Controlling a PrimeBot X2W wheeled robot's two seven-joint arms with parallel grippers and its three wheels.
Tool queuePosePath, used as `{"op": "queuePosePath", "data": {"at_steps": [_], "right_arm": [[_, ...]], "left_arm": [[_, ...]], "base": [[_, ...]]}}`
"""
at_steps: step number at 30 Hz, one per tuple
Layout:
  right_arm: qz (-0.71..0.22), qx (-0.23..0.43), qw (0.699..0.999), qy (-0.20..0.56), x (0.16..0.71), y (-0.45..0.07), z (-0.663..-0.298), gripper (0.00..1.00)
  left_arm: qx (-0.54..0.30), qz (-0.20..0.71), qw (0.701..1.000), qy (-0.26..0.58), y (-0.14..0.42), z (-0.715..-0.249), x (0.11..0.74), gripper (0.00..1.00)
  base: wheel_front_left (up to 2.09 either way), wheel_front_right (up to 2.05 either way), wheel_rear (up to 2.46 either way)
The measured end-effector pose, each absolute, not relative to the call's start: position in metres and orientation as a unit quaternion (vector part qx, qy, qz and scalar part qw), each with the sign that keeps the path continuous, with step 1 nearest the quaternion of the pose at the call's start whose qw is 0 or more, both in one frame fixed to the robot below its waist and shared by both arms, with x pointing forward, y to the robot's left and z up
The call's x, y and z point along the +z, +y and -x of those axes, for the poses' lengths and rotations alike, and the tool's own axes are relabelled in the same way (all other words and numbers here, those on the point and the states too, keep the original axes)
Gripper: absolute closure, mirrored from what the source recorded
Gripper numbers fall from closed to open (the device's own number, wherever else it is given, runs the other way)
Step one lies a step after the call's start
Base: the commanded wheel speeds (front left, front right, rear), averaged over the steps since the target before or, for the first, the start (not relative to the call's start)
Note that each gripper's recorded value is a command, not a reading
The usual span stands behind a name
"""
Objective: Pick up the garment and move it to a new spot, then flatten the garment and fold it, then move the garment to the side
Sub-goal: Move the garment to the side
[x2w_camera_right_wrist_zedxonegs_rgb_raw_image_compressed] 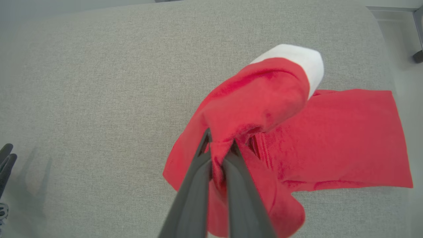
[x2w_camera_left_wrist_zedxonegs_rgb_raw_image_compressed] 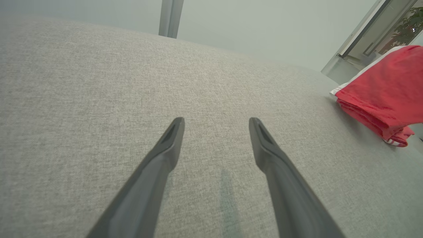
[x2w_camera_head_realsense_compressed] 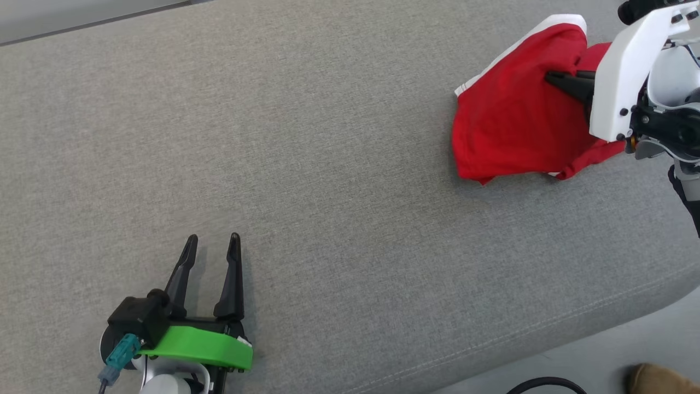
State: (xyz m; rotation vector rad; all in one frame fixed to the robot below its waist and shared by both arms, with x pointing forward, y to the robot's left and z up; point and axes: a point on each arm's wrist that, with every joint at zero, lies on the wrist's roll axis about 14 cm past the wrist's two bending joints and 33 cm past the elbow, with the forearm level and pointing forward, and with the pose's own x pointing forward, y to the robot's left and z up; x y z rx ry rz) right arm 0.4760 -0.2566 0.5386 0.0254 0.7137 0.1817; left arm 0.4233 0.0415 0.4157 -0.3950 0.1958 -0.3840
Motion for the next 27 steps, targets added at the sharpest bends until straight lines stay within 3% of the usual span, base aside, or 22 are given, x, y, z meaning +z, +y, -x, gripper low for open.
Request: {"op": "queuePosePath", "data": {"at_steps": [11,20,27], "right_arm": [[0.028,0.163,0.918,0.361,0.557,-0.212,-0.498,1.00],[0.057,0.092,0.902,0.418,0.533,-0.273,-0.494,1.00],[0.058,0.042,0.905,0.420,0.529,-0.311,-0.495,1.00]], "left_arm": [[-0.146,0.190,0.967,0.090,0.073,-0.421,0.417,0.00],[-0.146,0.193,0.966,0.097,0.072,-0.427,0.409,0.00],[-0.151,0.191,0.964,0.106,0.068,-0.430,0.401,0.00]], "base": [[0.00,0.00,0.00],[0.00,0.00,0.00],[0.00,0.00,0.00]]}}
